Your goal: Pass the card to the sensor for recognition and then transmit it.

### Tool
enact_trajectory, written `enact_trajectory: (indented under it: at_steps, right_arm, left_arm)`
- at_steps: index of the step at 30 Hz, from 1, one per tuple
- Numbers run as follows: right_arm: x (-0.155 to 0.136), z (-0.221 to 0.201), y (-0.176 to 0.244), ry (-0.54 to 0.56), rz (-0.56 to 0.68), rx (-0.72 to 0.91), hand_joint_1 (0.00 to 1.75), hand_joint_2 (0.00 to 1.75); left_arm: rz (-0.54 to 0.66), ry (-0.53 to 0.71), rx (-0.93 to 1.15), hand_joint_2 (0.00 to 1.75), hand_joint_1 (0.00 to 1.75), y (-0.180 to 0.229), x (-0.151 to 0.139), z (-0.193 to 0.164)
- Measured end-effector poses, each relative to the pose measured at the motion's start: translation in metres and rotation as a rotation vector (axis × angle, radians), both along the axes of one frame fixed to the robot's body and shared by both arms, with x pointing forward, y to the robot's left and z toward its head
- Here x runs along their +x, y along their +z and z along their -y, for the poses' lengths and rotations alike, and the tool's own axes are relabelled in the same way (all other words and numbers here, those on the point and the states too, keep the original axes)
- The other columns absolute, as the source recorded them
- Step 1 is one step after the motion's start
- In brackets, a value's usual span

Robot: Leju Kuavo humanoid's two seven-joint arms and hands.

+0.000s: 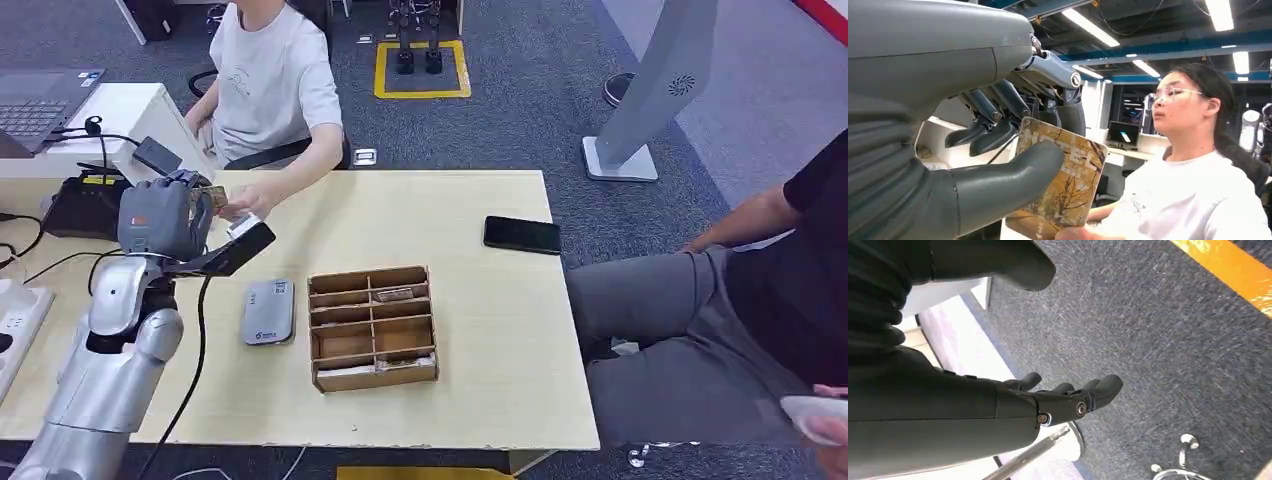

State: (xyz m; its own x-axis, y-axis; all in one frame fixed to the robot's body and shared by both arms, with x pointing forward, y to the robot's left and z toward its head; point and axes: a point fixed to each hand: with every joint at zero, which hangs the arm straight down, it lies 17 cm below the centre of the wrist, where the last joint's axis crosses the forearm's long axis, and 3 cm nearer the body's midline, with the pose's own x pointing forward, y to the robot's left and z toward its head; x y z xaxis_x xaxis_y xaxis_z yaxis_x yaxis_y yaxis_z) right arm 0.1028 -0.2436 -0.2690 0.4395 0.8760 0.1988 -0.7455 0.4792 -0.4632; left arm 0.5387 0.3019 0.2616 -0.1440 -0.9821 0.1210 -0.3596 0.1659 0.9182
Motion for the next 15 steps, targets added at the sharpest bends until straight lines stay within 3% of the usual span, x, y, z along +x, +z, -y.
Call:
enact_trajectory:
  at_steps: [3,4,5,15]
  right_arm:
    - [0.0,0.0,0.0,0.002,0.001,0.0,0.0,1.75]
    - [0.0,0.0,0.0,0.004,0.001,-0.001,0.0,1.75]
    - [0.0,0.001,0.0,0.005,0.0,-0.004,0.0,1.75]
    - [-0.001,0.004,-0.001,0.012,-0.002,-0.007,0.0,1.75]
  left_arm:
    - [-0.002,-0.01,-0.004,1.75,1.75,-0.002,-0.001,0.004]
    - [-0.004,-0.011,-0.009,1.75,1.5,-0.003,-0.001,0.005]
    - [-0.007,-0.012,-0.015,1.75,0.68,-0.005,-0.002,0.005]
    - [-0.01,-0.015,-0.02,1.75,0.65,-0.015,-0.007,0.007]
